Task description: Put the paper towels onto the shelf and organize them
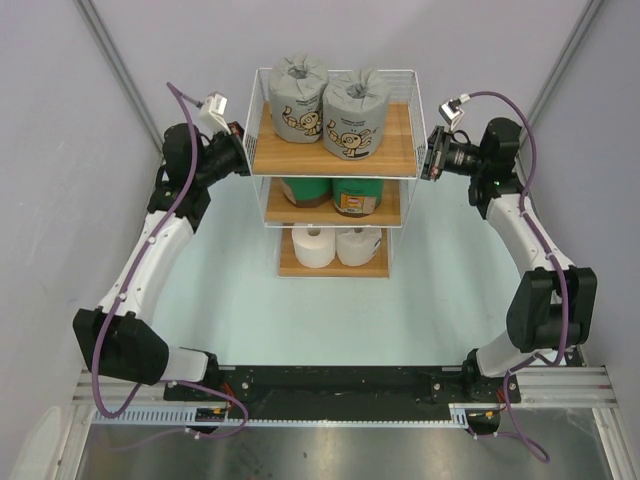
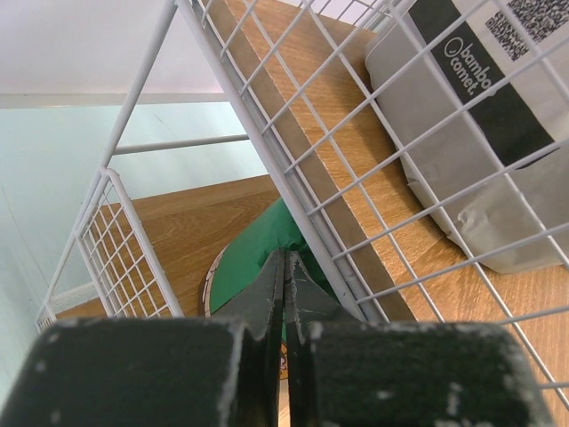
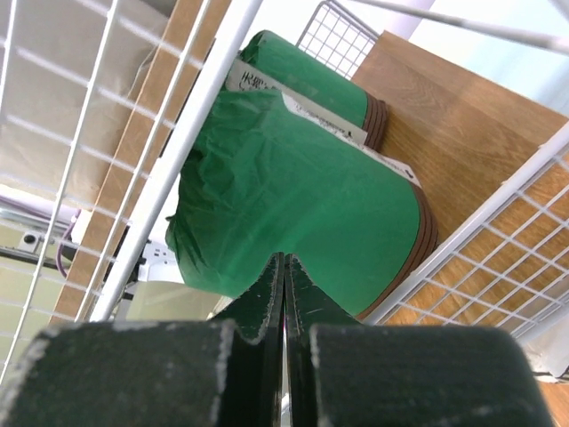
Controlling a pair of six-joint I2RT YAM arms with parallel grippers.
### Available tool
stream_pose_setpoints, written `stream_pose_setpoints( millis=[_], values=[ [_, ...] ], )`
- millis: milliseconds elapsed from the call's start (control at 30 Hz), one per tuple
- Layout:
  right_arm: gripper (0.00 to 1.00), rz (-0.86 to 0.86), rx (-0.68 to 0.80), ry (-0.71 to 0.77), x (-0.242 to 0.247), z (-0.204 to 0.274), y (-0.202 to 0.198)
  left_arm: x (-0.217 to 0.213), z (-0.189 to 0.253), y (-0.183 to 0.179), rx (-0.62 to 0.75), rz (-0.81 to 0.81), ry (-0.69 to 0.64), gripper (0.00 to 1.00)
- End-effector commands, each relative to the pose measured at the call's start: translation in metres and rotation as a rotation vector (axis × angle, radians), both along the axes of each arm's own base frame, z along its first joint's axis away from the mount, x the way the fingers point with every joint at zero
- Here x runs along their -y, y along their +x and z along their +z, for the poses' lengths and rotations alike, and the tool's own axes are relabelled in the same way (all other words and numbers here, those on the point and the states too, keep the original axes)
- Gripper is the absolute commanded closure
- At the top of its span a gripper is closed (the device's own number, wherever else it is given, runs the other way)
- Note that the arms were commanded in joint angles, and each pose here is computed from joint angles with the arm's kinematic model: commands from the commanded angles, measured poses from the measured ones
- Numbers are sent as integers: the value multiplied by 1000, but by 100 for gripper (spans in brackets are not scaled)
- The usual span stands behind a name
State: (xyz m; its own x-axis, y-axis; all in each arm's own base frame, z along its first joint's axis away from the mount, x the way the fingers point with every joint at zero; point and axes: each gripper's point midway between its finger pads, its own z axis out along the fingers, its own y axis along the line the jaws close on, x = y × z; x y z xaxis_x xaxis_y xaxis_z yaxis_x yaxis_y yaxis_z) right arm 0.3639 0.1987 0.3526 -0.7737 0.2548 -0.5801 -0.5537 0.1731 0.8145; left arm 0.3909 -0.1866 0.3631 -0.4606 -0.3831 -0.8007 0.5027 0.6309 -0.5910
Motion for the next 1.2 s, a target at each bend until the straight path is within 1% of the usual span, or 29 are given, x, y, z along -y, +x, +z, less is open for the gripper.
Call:
stream_pose_setpoints(
  millis=[0, 300, 467, 733, 1167],
  values=[
    [100, 71, 127, -18, -3, 28, -26, 31, 3, -33, 11, -160, 4, 100],
    [100, 163, 137, -52, -13, 24, -58, 31, 3, -32, 4, -160, 6, 100],
    [100, 191, 126, -51, -18, 23, -66, 32, 3, -31, 4, -160, 6, 100],
    [100, 182, 88, -41, -26, 16, -53, 33, 2, -33, 2, -168, 6, 100],
    [100, 99, 24, 15, -40, 20, -24, 41, -2, -42, -4, -190, 12, 100]
  ],
)
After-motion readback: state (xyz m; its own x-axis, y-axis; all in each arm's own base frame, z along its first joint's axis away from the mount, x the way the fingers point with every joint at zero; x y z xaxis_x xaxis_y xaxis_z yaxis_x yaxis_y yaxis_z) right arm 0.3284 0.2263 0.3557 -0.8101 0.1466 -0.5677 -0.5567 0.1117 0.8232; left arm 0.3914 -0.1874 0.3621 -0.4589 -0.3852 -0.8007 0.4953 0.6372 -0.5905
